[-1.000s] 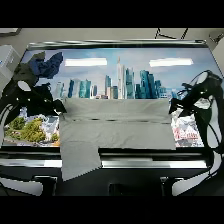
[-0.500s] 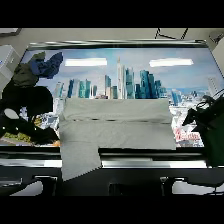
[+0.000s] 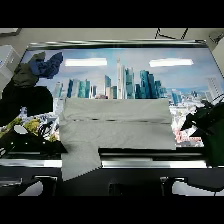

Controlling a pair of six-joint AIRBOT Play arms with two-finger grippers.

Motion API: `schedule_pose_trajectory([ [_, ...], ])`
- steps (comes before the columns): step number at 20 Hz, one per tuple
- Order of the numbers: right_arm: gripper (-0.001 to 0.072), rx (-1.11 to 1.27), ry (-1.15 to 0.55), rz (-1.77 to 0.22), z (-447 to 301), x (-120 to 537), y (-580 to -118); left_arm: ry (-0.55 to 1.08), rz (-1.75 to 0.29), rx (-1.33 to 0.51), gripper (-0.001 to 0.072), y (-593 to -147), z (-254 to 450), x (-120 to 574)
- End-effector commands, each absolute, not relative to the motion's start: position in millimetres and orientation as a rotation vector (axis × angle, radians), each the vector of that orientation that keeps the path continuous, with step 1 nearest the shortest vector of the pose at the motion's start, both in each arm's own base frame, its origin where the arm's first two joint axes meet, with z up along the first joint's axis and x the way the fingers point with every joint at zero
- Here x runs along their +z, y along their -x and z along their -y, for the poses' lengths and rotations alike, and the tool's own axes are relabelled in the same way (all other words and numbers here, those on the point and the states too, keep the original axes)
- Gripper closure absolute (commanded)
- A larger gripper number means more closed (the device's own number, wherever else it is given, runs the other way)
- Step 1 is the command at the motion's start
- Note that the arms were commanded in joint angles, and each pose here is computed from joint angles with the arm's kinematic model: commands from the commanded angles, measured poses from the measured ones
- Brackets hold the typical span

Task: Fold the clothes and pants, and hang the long-sleeved shirts on hangers.

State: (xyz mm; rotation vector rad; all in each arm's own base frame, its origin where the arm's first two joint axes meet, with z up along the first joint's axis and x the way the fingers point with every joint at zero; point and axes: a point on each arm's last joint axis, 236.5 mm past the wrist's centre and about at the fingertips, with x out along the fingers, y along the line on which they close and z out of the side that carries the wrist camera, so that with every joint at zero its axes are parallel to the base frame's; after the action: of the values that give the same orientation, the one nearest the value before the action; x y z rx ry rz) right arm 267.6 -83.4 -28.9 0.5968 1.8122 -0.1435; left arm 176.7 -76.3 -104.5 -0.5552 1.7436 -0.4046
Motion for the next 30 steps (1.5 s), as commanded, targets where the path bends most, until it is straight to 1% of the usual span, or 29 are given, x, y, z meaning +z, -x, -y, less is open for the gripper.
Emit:
schedule_pose_trajectory([
  [1,0.0138,-0.135,-0.593,-1.823,82.3,-28.0,-264.2,0.541,-1.748,-0.426,0.0498,-172.9,85.8,-107.0],
  [2,0.0138,-0.135,-0.594,-1.825,81.5,-29.5,-262.5,0.538,-1.748,-0.428,0.059,-172.8,86.2,-106.9],
  [3,0.0139,-0.138,-0.596,-1.833,79.7,-33.9,-257.8,0.537,-1.746,-0.427,0.0641,-173.3,86.0,-107.0],
  [4,0.0139,-0.133,-0.599,-1.847,75.9,-40.1,-250.5,0.537,-1.746,-0.427,0.0677,-173.5,85.9,-107.0],
  [7,0.0137,-0.079,-0.603,-1.903,58.9,-69.8,-221.9,0.536,-1.744,-0.427,0.0678,-174.2,85.7,-106.8],
  [10,0.0138,-0.054,-0.621,-1.862,49.9,-91.6,-222.0,0.535,-1.74,-0.427,0.0678,-175.0,85.6,-106.1],
  [14,0.0142,-0.052,-0.655,-1.841,43.8,-100.4,-225.3,0.536,-1.739,-0.427,0.0678,-175.3,85.8,-105.9],
  [17,0.0182,-0.033,-0.697,-1.825,36.9,-105.8,-232.1,0.536,-1.74,-0.428,0.0678,-175.2,85.9,-105.8],
  [19,0.026,-0.031,-0.721,-1.823,33.9,-108.5,-234.5,0.537,-1.74,-0.427,0.0678,-175.1,86.0,-105.7],
  [21,0.0266,-0.018,-0.751,-1.837,27.3,-108.3,-231.6,0.542,-1.742,-0.421,0.0678,-175.1,85.9,-105.8],
  [23,0.0271,-0.012,-0.767,-1.876,20.5,-112.5,-218.4,0.542,-1.742,-0.42,0.0678,-175.1,85.9,-105.8],
  [24,0.029,0.009,-0.767,-1.899,16.1,-114.5,-209.8,0.544,-1.743,-0.418,0.0678,-175.1,85.9,-105.8],
  [25,0.0397,0.039,-0.759,-1.919,13.2,-113.6,-203.8,0.548,-1.746,-0.414,0.0677,-174.9,86.0,-105.7],
  [26,0.0538,0.052,-0.75,-1.932,12.9,-111.2,-200.6,0.549,-1.745,-0.412,0.0678,-175.3,85.9,-105.5],
  [27,0.0664,0.055,-0.748,-1.93,12.8,-108.1,-200.8,0.547,-1.742,-0.412,0.0678,-176.6,85.6,-104.9],
  [30,0.0668,0.047,-0.709,-1.845,21.9,-92.1,-220.5,0.52,-1.692,-0.422,0.0679,-194.2,82.3,-92.3],
])
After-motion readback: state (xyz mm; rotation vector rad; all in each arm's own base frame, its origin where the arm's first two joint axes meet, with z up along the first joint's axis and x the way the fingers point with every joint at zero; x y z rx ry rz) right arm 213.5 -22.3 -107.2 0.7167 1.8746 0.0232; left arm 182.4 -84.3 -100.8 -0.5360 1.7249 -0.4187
